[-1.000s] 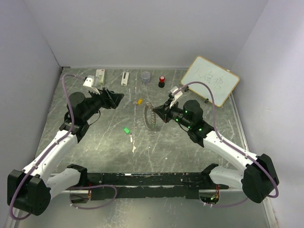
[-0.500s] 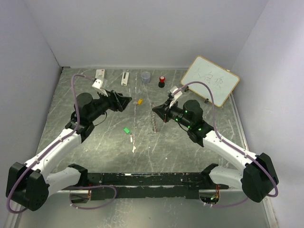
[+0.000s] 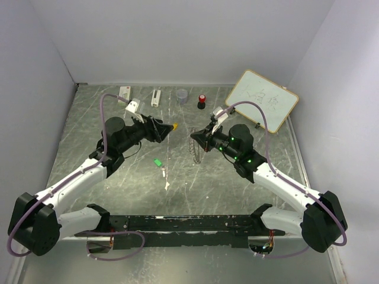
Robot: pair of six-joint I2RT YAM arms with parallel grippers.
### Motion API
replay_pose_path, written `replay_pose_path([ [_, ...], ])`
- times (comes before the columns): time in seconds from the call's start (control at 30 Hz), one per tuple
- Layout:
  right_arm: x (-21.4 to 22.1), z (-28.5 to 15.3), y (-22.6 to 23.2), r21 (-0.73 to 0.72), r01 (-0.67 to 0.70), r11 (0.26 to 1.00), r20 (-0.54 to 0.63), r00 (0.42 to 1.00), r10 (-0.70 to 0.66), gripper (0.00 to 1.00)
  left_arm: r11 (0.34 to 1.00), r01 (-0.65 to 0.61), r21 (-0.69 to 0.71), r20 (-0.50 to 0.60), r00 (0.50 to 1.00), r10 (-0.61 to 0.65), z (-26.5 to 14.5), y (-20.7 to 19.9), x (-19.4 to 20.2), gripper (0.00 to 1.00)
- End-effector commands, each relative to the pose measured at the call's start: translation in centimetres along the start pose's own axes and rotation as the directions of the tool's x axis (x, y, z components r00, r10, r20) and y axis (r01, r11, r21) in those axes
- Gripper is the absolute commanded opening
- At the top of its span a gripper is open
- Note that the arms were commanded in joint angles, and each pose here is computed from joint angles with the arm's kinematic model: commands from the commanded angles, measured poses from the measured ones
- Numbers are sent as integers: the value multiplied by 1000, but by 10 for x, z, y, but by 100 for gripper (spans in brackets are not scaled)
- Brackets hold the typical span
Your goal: Put the keys on the keyring
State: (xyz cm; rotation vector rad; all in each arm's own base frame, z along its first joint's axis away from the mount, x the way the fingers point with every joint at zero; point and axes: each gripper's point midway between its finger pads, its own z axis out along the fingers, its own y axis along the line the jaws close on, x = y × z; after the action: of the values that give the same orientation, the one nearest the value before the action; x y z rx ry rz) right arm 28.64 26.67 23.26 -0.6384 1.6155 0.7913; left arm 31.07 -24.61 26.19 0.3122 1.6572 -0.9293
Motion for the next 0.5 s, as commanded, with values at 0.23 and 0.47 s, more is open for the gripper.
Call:
replay_pose_path([
  [0.23, -39, -2, -3, 31, -14, 999, 118, 993, 10, 0, 995, 9, 95, 59, 998, -15, 3, -33, -2, 78],
  [0.47, -46, -2, -7, 55, -24, 998, 131, 991, 17, 0, 993, 13, 121, 38, 999, -18, 5, -44, 12, 81],
])
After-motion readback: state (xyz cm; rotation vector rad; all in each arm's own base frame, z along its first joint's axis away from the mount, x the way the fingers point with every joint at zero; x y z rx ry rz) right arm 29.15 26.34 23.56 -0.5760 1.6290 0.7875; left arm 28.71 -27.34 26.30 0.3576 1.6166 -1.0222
